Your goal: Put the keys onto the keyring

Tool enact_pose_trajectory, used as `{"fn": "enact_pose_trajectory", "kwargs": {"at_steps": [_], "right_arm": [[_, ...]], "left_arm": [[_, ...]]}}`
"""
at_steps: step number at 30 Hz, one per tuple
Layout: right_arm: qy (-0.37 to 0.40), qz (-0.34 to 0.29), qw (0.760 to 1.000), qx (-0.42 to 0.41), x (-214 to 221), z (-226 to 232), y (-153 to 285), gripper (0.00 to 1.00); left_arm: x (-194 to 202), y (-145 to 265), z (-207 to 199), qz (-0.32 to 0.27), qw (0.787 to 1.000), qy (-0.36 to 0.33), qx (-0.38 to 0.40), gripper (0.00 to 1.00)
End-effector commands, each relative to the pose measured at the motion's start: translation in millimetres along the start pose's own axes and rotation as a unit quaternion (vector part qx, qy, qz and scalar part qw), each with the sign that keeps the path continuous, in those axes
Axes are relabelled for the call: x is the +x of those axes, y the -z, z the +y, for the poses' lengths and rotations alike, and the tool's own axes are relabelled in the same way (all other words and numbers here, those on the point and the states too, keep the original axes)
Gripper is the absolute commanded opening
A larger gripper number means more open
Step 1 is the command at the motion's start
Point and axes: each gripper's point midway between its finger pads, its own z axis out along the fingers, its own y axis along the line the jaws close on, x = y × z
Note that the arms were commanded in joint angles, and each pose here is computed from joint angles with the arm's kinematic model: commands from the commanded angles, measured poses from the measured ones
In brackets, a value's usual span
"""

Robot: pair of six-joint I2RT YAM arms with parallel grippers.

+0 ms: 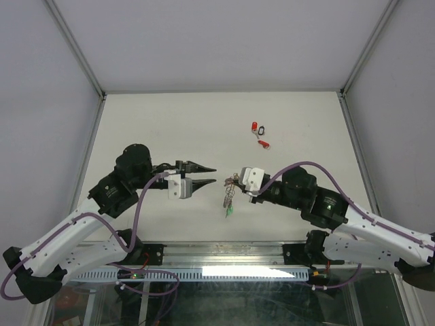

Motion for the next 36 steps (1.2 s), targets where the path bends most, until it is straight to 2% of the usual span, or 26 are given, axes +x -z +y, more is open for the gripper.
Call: {"fn": "enact_pose_trajectory", "kwargs": {"at_steps": [1,4,13,30,36], "right_arm": [[0.022,-0.123,0.992,0.029,-53.9,-16.5,13.6,0.00],[0.018,-0.153,0.988,0.023,-65.0,-15.0,17.8,0.00],[0.028,-0.190,0.981,0.003,-79.4,-7.9,27.0,0.00],[0.036,-0.204,0.978,-0.008,-87.6,-5.0,31.3,0.00],[0.036,-0.209,0.977,-0.008,-90.4,-5.1,32.6,0.00]], "left_arm": [[-16.1,-1.9,9.6,-0.044,0.999,0.006,-0.027,0.29],[-12.3,-6.4,4.0,-0.050,0.998,0.019,-0.016,0.29],[-0.6,-11.9,1.4,-0.047,0.998,0.028,-0.017,0.33],[-1.1,-21.7,-7.9,-0.067,0.997,0.046,0.018,0.34],[0.6,-24.8,-10.5,-0.068,0.996,0.051,0.028,0.31]]}}
